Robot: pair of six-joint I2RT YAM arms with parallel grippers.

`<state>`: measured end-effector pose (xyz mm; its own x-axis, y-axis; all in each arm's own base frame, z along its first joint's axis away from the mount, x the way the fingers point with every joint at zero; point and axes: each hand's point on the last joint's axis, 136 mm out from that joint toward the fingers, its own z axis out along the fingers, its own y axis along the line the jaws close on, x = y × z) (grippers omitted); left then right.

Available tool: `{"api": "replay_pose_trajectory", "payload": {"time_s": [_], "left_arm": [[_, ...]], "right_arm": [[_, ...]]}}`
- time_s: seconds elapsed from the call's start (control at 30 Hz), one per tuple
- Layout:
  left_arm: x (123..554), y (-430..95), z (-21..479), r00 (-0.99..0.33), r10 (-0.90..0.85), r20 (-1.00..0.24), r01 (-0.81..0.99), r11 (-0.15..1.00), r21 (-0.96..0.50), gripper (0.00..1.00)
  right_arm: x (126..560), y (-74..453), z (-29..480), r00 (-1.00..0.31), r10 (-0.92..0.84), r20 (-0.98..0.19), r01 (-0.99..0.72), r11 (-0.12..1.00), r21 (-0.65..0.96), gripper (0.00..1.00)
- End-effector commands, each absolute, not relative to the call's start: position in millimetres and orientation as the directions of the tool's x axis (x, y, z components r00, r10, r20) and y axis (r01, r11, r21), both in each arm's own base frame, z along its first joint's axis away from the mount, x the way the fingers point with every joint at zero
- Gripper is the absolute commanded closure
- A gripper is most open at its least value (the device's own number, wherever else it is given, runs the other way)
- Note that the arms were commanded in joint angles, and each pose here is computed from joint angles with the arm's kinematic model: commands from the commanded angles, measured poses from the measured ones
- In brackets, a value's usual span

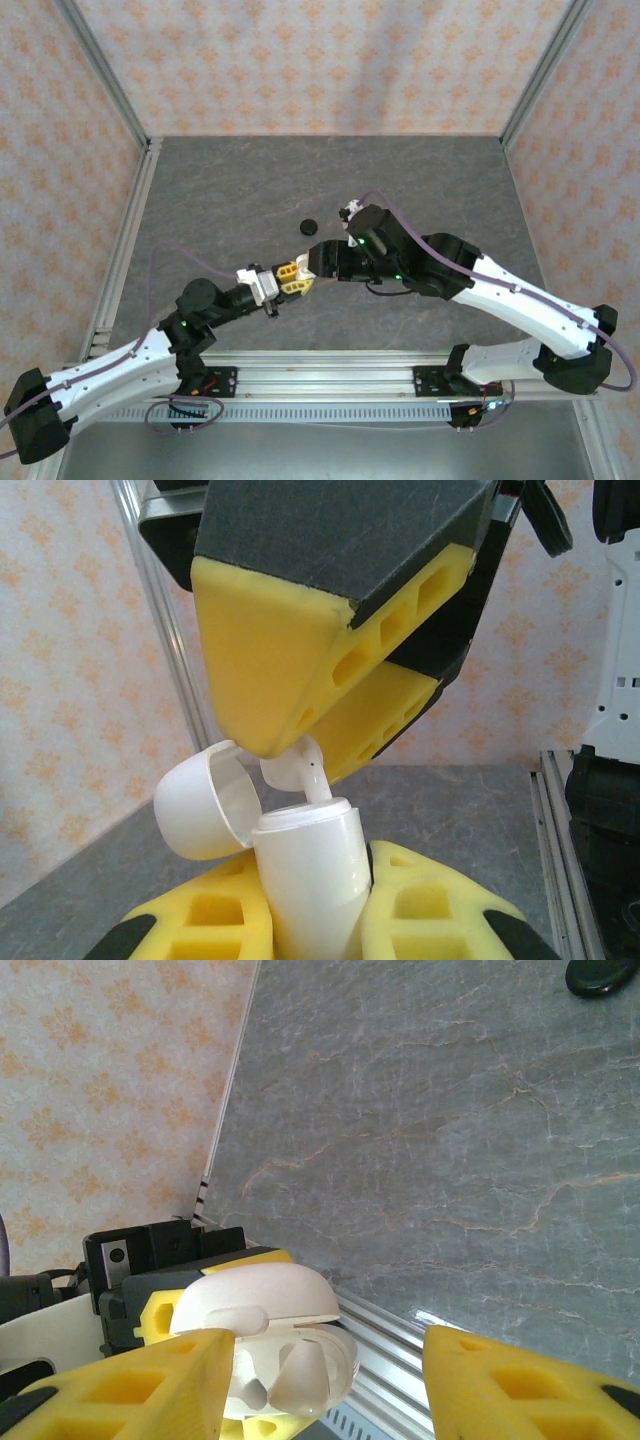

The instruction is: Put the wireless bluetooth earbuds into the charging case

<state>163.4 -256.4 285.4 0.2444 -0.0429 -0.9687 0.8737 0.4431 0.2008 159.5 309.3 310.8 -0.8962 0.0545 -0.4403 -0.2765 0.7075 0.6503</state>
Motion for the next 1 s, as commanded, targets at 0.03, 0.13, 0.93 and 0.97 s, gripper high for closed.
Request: {"api": "replay_pose_trajectory", "payload": {"time_s": [0.03,0.13,0.93,0.97], "left_arm": [[159,-257,302,0.272,-0.093,-0.958,0.877,0.433,0.207,1.0],[160,-258,303,0.273,-0.092,-0.958,0.877,0.434,0.208,1.0],[158,-258,310,0.268,-0.124,-0.956,0.884,0.427,0.192,1.0],[158,-258,310,0.268,-0.124,-0.955,0.883,0.427,0.192,1.0]], "right_arm": [[161,313,322,-0.884,0.069,-0.462,-0.3,0.675,0.674,0.46],[162,312,324,-0.882,0.073,-0.466,-0.3,0.676,0.673,0.47],[156,301,332,-0.889,0.121,-0.441,-0.29,0.597,0.748,0.68],[156,303,331,-0.892,0.115,-0.438,-0.291,0.595,0.749,0.69]]}}
